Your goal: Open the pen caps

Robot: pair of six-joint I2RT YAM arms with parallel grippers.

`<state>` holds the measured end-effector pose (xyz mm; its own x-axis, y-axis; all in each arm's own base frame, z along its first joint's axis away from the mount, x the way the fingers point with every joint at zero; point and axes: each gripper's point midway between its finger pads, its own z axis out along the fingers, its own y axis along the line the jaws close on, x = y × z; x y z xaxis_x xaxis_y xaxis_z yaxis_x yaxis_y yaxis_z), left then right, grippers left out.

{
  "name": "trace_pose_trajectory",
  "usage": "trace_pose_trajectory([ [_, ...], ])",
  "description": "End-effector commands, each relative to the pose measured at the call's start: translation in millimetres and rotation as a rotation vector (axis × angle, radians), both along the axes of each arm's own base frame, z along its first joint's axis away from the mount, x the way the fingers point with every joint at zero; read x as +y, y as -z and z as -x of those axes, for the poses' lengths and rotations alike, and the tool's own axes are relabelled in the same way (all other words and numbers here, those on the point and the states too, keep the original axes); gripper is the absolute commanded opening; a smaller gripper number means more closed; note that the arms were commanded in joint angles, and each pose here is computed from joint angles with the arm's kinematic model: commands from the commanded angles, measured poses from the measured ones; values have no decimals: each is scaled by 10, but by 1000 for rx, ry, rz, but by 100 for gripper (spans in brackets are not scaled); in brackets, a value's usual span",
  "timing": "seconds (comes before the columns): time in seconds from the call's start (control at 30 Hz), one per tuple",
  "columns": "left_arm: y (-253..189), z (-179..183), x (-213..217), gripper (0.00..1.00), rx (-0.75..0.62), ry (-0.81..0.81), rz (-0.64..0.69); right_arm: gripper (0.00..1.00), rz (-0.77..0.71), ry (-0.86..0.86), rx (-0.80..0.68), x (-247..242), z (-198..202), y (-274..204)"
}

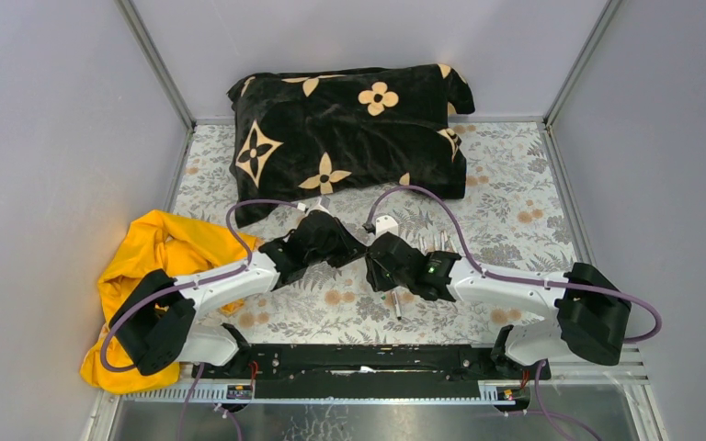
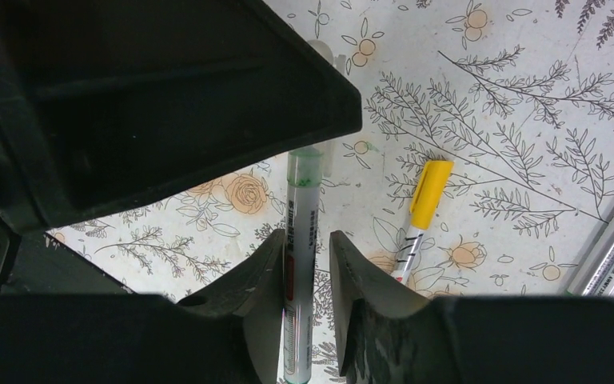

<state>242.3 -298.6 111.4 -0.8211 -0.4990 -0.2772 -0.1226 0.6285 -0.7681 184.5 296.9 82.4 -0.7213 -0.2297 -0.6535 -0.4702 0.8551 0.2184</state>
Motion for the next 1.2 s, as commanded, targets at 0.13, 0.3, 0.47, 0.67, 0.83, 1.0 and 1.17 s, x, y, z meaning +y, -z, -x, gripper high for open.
trace_pose_trajectory([
  [0.13,-138,-48,-72,0,-22,-3,19,30,-32,-3,-76,142,-137,-236],
  [0.3,-117,-43,-67,0,-22,-3,13,26,-32,2,-80,131,-145,-253],
  [0.47,-94,-51,-75,0,-22,-6,4,14,-30,6,-79,118,-142,-250],
  [0.67,-158,-96,-127,0,-25,-13,20,0,-34,14,-74,117,-137,-209],
  [0.83,-240,-127,-188,0,-24,-13,41,0,-47,19,-79,133,-146,-204],
  [1.0,-210,-164,-206,0,-16,-23,29,0,-69,27,-82,149,-150,-226],
  [1.17,-161,-199,-231,0,-5,-36,29,0,-82,34,-77,159,-145,-219],
])
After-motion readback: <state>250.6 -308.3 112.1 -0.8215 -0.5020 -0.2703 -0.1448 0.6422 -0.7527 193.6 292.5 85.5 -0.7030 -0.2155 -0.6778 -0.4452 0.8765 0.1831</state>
